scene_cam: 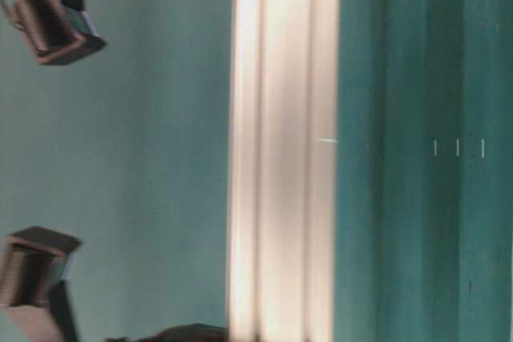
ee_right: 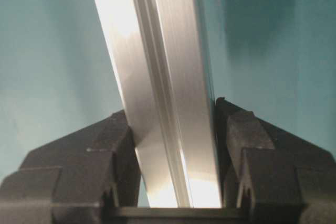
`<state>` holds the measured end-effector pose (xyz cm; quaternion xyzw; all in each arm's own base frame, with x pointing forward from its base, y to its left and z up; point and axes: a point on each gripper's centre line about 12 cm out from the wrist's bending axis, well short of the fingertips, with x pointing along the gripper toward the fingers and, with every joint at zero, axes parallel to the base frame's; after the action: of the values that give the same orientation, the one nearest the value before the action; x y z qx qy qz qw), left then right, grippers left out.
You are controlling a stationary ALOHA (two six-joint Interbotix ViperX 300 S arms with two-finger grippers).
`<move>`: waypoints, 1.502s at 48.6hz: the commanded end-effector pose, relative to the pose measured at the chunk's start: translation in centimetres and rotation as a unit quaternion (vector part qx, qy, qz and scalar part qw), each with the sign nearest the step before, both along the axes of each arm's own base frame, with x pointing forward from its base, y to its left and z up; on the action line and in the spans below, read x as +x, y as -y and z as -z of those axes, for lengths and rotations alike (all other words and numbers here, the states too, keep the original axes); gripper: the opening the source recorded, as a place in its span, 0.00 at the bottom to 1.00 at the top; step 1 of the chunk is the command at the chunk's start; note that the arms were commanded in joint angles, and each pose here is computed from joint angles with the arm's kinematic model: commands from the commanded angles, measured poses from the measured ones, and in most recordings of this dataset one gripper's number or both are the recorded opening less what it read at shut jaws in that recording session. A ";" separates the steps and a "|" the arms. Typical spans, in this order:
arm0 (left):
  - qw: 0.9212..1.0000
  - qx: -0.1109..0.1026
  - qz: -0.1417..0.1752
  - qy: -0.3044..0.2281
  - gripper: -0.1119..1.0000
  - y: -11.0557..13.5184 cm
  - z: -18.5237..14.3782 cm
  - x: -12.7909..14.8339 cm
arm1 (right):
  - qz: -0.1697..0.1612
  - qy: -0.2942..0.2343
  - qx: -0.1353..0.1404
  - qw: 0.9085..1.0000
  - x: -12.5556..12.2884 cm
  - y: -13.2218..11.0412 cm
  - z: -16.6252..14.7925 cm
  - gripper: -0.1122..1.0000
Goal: Lift the metal rail with both hands and move it towards you.
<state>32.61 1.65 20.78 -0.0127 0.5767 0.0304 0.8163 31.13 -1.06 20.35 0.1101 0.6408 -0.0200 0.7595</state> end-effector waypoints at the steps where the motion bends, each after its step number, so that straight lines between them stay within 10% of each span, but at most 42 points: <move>1: 1.000 -0.007 -0.024 0.014 0.36 -0.2 0.7 0.4 | 0.009 0.028 0.003 1.000 1.1 -0.2 0.1 0.44; 73: 0.999 -0.021 -0.036 0.018 0.36 0.7 9.0 0.5 | -0.022 0.027 -0.015 0.999 0.8 -1.9 9.3 0.44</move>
<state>32.45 0.63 11.08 -0.0217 0.5808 0.0277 0.8133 31.60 0.31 10.92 0.0809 0.6282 -0.0122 0.7737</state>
